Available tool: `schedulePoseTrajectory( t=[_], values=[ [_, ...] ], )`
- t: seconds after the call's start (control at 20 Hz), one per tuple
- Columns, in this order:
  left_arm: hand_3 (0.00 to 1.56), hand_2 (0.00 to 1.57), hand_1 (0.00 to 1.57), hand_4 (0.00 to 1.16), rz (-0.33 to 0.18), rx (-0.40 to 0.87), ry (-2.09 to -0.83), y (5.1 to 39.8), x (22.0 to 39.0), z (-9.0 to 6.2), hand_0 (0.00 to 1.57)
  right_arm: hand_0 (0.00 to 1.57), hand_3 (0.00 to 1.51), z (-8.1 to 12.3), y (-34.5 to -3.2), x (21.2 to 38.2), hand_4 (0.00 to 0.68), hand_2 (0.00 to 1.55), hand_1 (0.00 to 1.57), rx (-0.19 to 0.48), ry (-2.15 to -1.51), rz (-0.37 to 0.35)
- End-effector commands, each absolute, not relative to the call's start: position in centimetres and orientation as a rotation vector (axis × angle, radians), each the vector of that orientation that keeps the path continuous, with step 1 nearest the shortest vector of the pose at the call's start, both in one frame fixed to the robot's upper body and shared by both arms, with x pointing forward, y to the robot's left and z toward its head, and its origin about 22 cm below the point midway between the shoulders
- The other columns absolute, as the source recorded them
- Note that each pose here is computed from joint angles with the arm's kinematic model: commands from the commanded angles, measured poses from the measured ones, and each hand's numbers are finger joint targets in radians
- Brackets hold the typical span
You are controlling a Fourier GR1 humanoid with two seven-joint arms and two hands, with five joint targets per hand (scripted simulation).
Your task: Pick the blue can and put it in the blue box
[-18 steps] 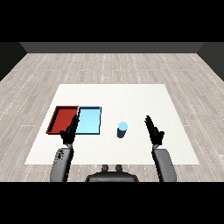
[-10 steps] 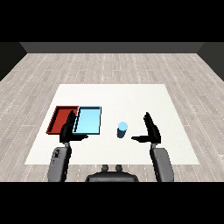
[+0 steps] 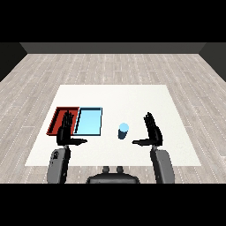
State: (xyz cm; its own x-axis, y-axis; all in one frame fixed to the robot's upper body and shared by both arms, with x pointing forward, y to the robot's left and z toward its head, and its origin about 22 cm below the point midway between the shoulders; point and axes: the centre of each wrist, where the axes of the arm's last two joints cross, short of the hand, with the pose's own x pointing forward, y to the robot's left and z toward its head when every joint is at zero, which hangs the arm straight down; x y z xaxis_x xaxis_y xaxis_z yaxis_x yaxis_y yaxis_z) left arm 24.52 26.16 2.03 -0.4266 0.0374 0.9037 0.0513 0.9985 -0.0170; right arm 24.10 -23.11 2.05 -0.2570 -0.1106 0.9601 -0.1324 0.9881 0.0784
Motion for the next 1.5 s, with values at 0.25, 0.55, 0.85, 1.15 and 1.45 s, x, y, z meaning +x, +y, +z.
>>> schedulePoseTrajectory(
  t=[0.25, 0.55, 0.85, 1.15, 1.45],
  values=[
    [0.0, 0.0, 0.0, 0.0, -0.011, -0.047, -2.045, 25.5, 25.4, 3.3, 0.0, 0.0, 0.0, 1.2, -23.8, 23.4, 0.0, 0.0, 0.0, 0.207, -1.819, 0.011],
    [0.0, 0.0, 0.0, 0.0, -0.006, -0.075, -2.042, 24.8, 24.0, 0.4, 0.0, 0.0, 0.0, 1.9, -20.4, 24.6, 0.0, 0.0, 0.0, 0.246, -1.813, -0.002],
    [0.0, 0.0, 0.0, 0.0, 0.013, -0.065, -2.058, 26.9, 26.0, 3.0, 0.0, 0.0, 0.0, 2.9, -19.9, 26.8, 0.0, 0.0, 0.0, 0.292, -1.804, -0.067],
    [0.0, 0.0, 0.0, 0.0, 0.04, -0.052, -2.052, 26.1, 24.4, 3.2, 0.0, 0.0, 0.0, -1.1, -17.4, 26.3, 0.0, 0.0, 0.0, 0.304, -1.749, -0.121],
    [0.0, 0.0, 0.0, 0.0, 0.023, -0.097, -2.06, 26.8, 23.6, 1.9, 0.0, 0.0, 0.0, -2.9, -18.6, 26.8, 0.0, 0.0, 0.0, 0.328, -1.704, -0.158]
  ],
)
